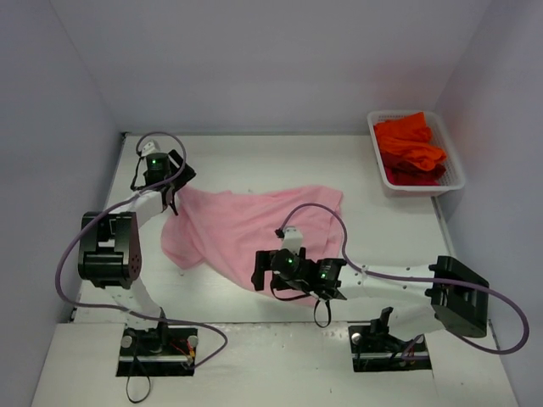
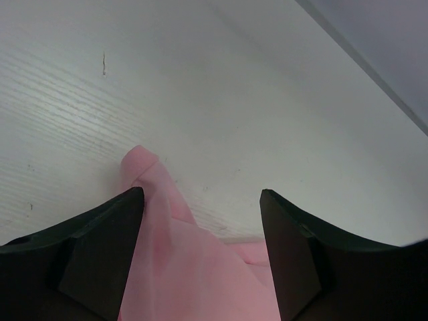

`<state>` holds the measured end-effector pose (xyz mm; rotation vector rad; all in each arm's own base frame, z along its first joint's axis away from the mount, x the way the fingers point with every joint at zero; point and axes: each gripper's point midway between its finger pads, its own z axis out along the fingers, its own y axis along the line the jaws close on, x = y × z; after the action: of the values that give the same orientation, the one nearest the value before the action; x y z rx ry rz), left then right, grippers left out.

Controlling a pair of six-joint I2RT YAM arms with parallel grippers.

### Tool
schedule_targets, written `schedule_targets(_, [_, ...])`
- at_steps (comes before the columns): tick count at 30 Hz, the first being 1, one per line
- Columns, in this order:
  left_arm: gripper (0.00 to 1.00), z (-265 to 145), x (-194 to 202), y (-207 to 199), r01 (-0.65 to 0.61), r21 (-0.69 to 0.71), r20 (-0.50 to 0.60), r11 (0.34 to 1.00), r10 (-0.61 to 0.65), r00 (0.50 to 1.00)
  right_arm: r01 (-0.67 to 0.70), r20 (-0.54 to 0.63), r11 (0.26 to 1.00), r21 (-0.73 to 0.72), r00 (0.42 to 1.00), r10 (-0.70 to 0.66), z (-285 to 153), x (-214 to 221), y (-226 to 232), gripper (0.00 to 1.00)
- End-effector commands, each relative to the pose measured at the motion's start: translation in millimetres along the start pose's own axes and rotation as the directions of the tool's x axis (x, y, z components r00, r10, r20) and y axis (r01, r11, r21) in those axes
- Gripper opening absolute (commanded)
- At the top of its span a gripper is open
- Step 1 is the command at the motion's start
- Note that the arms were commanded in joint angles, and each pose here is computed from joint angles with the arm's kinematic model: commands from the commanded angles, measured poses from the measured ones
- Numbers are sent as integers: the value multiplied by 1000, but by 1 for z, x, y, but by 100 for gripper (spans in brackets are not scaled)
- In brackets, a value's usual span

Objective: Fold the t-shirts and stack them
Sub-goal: Flatten the tshirt out

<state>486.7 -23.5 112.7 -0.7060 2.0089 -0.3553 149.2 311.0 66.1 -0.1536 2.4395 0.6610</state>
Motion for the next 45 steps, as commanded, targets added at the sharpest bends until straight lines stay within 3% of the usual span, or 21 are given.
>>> schedule_targets(1, [66,5,-35,-29,-16,100,95,995,6,995,-25,69,999,-23,997,27,-2,-21,22,98])
schedule_targets(10, [64,25,-19,-37,-3,156,28,988,-1,1000,-7,30,1000,-5,1000,7,9,-4,25,99])
schedule_targets(18, [62,20,11,-31,-46,88,-51,995,50,997,6,43,1000,-22,999,-5,14,-10,40,99])
schedule_targets(26, [62,-8,46,-29,-112,9,-122,994,113,986,-17,72,1000,-22,997,19,19,-32,45,99])
schedule_targets(40, [62,-56,93,-10,-181,-88,-213,979,159,964,-137,137,991,3,981,135,1,-62,15,100])
schedule_targets(45, [62,-78,93,-15,-162,-82,-185,983,145,972,-133,152,991,2,980,131,-3,-70,13,100])
